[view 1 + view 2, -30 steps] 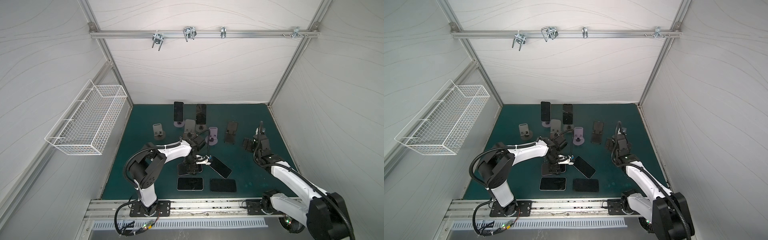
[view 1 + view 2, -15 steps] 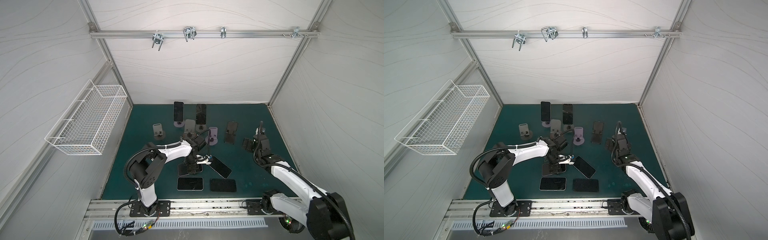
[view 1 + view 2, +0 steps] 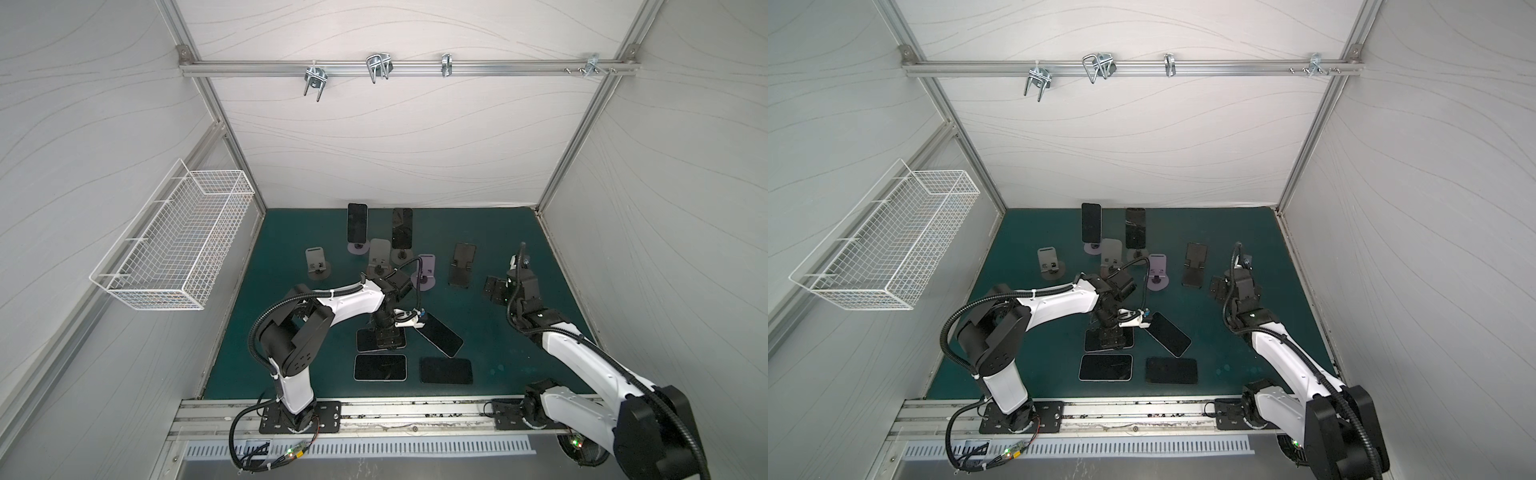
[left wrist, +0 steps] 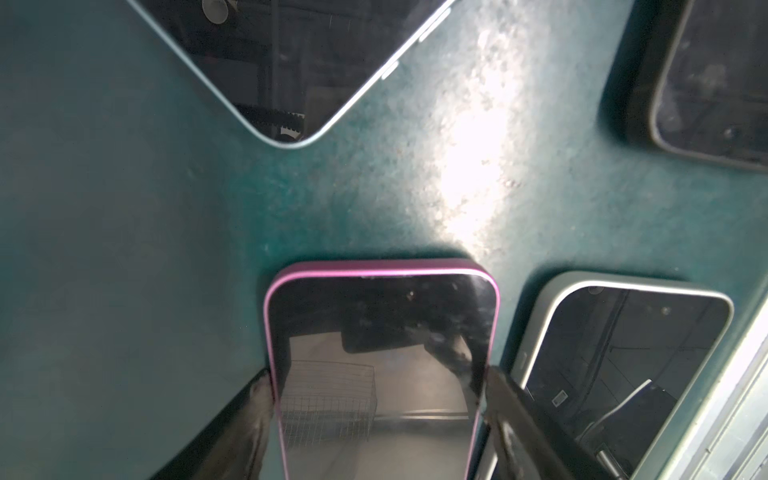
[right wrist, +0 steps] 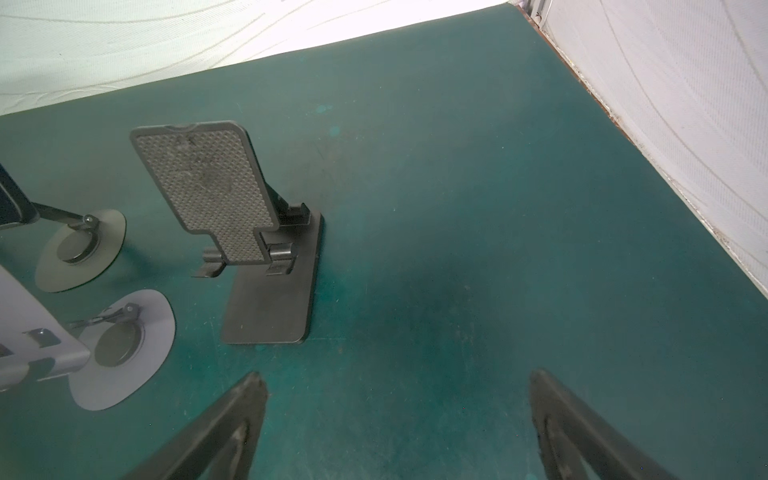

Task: Remove the phone from the phone stand
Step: 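Lower the pink-framed phone flat onto the mat beside the other phones, then open the left gripper and raise it away from the placed phone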

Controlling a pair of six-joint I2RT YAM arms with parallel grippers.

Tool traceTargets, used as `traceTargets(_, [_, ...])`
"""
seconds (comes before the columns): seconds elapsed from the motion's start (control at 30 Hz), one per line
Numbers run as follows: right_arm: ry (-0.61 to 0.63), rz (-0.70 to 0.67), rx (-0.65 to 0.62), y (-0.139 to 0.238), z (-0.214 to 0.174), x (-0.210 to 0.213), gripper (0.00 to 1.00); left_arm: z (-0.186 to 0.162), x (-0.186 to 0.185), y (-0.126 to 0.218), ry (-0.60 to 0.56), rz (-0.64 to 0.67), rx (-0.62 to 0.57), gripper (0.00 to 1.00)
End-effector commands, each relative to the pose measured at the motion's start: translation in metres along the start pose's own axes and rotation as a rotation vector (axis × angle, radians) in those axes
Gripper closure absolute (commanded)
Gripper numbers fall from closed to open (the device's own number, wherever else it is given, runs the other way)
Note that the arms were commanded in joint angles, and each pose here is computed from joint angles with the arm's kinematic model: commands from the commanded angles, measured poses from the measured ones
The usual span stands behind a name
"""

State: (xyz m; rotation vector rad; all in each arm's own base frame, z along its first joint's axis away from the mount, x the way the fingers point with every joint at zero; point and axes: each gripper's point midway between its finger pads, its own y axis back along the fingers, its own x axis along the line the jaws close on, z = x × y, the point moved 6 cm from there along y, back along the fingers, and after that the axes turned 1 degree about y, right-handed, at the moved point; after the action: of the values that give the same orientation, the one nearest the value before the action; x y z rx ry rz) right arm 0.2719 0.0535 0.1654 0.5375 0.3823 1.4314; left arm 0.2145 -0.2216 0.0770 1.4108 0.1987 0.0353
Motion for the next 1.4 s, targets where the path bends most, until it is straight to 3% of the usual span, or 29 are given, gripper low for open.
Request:
traceTargets(0.0, [0.0, 0.01, -0.015, 0.001, 0.001, -0.001, 0.01, 0.01, -0.003, -0.006, -0.025, -0.048, -0.041, 0.2])
traceTargets(0.3, [-0.002, 0.003, -0.012, 0.0, 0.002, -0.001, 0.01, 0.031, -0.013, 0.044, 0.029, -0.066, -0.19, 0.21])
traceTargets(0.57, [-0.004, 0.001, -0.012, 0.0, 0.001, -0.001, 0.01, 0.035, -0.012, 0.086, 0.029, 0.04, -0.26, 0.2])
traceTargets(0.7, [-0.004, 0.002, -0.014, 0.001, 0.001, -0.001, 0.01, 0.03, -0.006, 0.109, 0.082, 0.069, -0.32, 0.2])
traceTargets(0.9, [-0.002, 0.003, -0.015, 0.001, 0.001, -0.001, 0.01, 0.0, 0.023, 0.147, 0.329, 0.016, -0.468, 0.19])
traceTargets(1.03, [-0.004, 0.005, -0.016, 0.001, 0.001, -0.001, 0.01, -0.031, 0.037, 0.163, 0.475, 0.058, -0.524, 0.19])
traceTargets(1.37, [-0.005, 0.002, -0.018, 0.003, 0.001, -0.002, 0.01, -0.125, 0.082, 0.163, 0.886, 0.218, -0.683, 0.17])
